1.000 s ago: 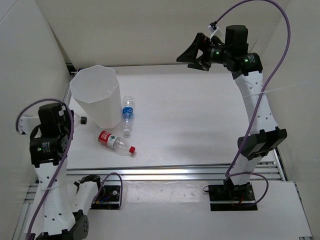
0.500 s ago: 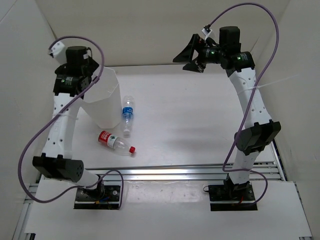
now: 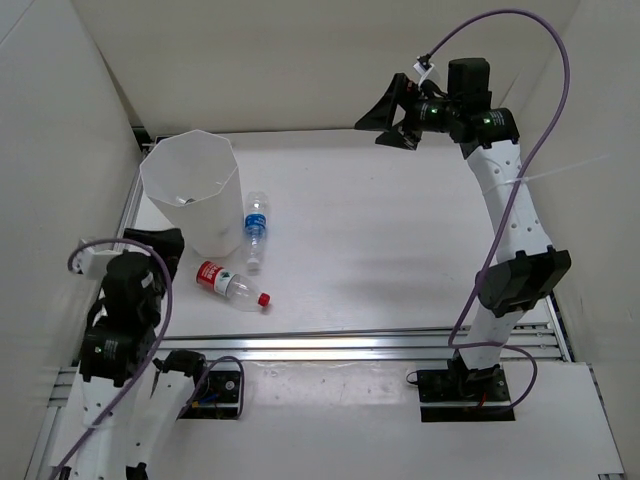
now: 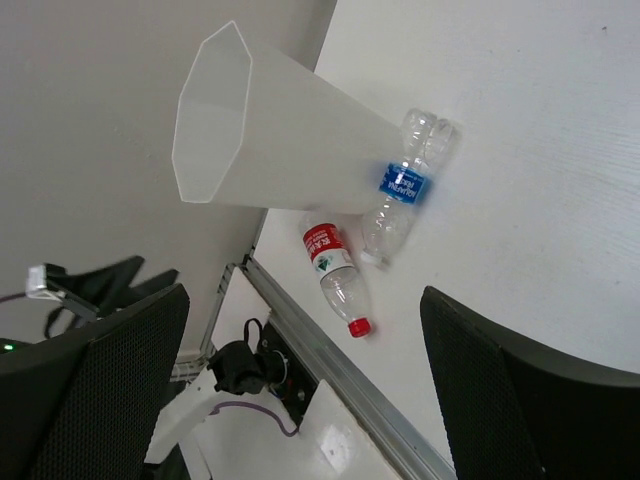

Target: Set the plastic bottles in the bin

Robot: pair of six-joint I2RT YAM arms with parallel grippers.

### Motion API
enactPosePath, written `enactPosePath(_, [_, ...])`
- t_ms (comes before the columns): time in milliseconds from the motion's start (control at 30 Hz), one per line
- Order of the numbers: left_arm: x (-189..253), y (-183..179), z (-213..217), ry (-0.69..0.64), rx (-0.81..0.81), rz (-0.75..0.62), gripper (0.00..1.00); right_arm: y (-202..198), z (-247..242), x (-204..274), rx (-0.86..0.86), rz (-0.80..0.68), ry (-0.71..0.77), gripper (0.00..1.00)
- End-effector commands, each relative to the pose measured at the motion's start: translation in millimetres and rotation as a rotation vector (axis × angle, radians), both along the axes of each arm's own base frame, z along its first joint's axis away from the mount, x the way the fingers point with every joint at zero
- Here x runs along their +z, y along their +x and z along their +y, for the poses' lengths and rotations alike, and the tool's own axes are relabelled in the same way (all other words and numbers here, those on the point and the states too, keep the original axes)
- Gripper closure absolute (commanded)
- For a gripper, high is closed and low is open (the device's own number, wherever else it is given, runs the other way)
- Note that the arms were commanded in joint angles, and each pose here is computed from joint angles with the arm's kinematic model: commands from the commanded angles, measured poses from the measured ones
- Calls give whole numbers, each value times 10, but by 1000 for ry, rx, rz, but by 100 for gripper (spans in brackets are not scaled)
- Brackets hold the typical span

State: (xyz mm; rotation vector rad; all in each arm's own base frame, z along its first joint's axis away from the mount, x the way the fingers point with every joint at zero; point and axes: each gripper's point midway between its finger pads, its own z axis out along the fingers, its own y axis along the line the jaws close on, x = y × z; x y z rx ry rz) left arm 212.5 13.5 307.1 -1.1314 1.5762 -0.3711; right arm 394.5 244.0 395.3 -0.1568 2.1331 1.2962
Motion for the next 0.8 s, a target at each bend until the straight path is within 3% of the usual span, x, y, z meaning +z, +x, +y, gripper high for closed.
enactPosePath(0, [-656,108,-445,-186,-155,105,0,-115,-44,133,7,-40,8,0])
enactPosePath(233, [-1478,244,-707,-166,-304,311,0,-149,46,68,35,-21,7,0])
enactPosePath(433, [-2083,337,-740,-147,-316,492,0,-185,92,38,57,-19,5,0])
enactPosePath(767, [-2510,487,-595,-102,-272,656,0,-280,48,132,58,-62,-6,0])
